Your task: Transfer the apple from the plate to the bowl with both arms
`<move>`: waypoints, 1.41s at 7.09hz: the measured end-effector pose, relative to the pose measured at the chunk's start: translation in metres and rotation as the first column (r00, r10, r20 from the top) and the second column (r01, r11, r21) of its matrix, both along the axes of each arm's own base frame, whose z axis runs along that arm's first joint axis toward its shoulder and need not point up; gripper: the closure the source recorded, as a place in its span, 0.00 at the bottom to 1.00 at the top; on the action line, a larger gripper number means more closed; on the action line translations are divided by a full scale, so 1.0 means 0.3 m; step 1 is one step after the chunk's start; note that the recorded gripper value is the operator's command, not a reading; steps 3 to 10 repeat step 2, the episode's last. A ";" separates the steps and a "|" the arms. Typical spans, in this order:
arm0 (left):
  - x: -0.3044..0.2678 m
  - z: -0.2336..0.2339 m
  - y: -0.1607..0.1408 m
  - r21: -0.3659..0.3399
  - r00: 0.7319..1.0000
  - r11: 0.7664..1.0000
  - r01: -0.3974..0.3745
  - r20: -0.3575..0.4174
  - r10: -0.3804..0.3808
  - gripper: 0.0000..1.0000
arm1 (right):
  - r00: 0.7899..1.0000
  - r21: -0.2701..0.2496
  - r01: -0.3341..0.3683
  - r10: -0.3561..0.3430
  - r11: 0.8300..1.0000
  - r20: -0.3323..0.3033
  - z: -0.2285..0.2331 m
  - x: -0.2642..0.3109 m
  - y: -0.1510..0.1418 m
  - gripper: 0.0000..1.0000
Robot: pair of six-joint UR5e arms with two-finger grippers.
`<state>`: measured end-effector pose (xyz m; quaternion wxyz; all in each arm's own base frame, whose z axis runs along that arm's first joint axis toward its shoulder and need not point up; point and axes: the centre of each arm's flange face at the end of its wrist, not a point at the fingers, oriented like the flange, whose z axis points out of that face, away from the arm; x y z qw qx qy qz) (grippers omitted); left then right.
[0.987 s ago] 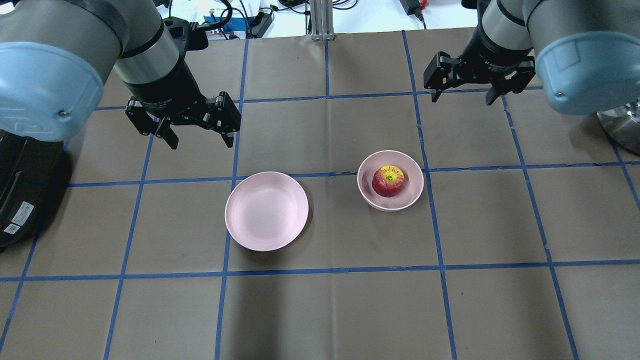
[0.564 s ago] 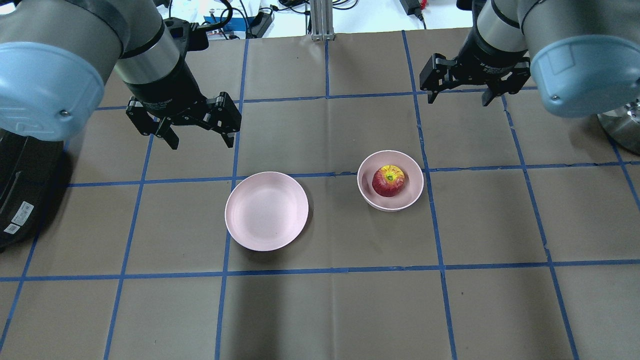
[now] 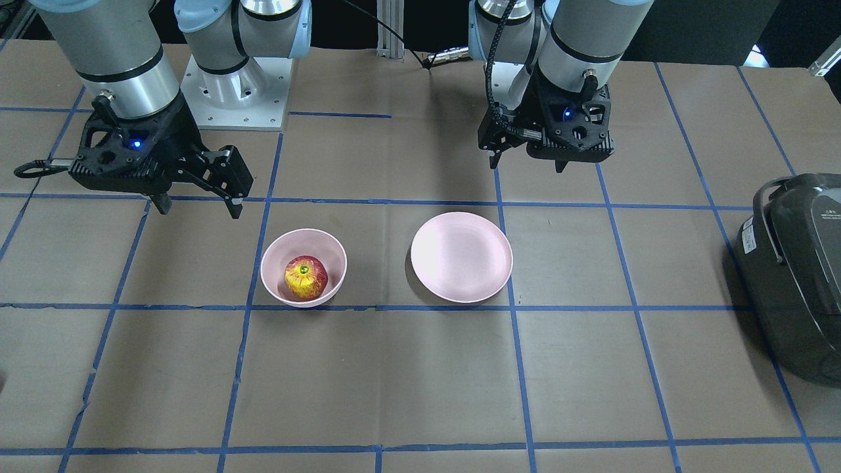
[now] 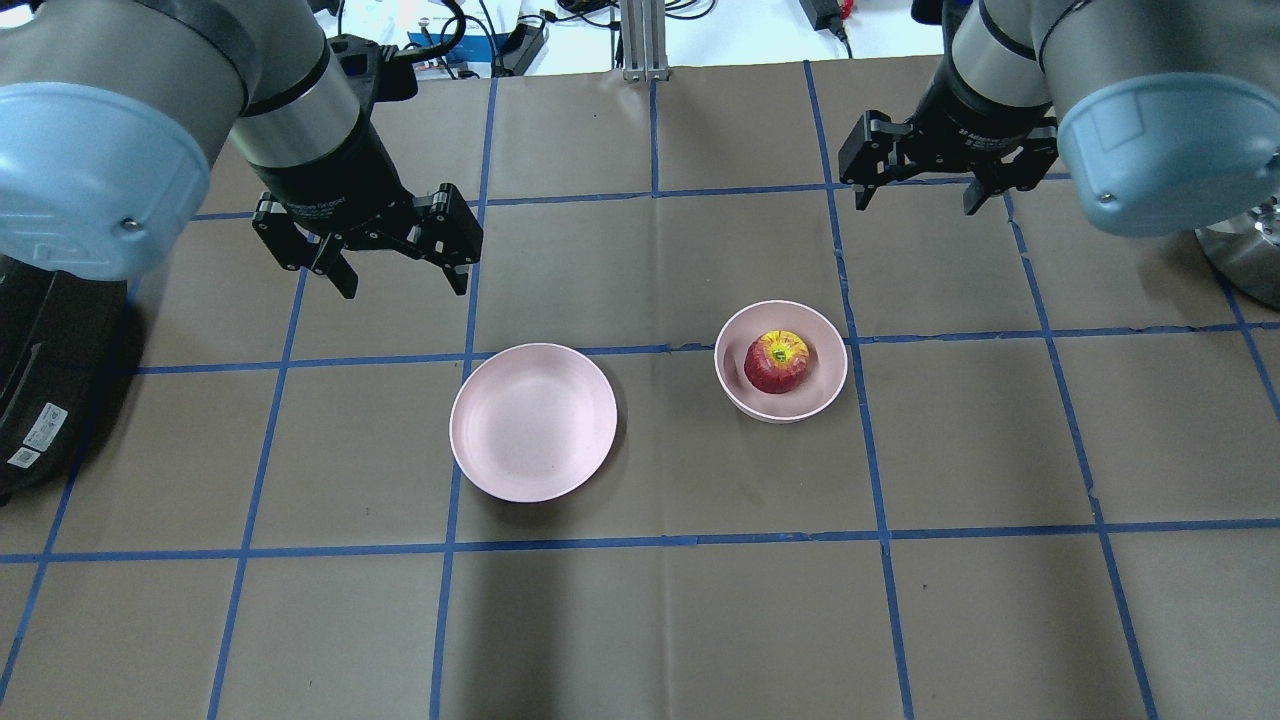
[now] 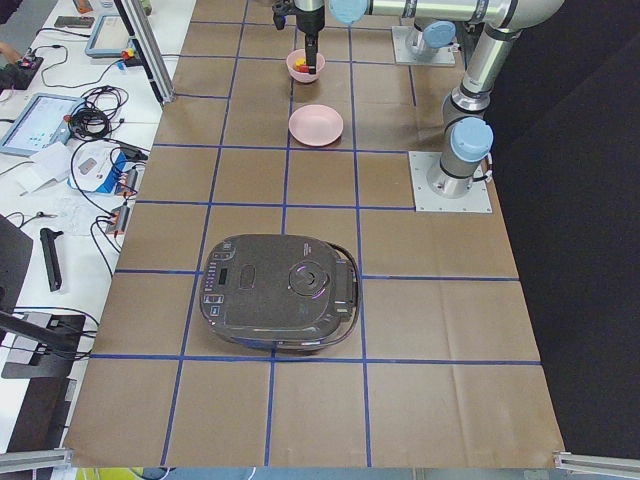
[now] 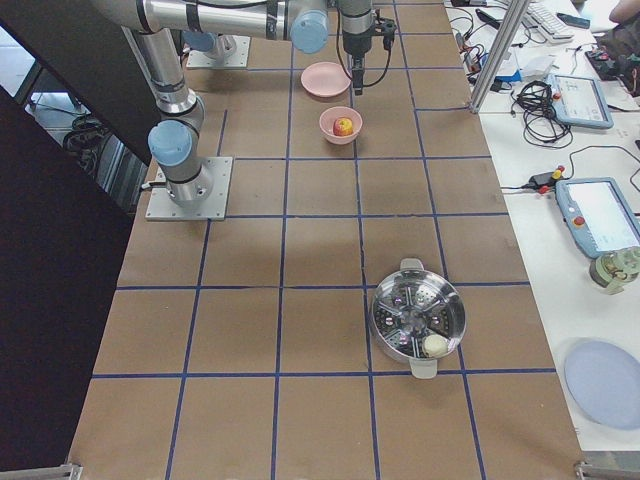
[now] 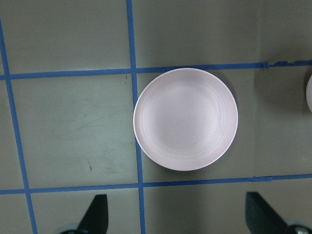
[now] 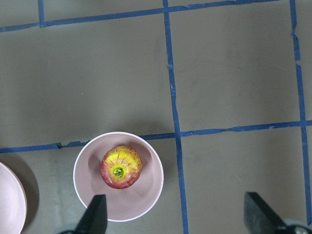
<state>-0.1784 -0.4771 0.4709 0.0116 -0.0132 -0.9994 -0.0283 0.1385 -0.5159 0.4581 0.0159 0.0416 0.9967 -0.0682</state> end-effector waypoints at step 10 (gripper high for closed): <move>0.003 0.000 -0.001 0.000 1.000 1.000 -0.001 0.000 0.001 0.00 | 1.000 0.001 0.000 0.000 1.000 -0.002 -0.002 -0.001 -0.001 0.00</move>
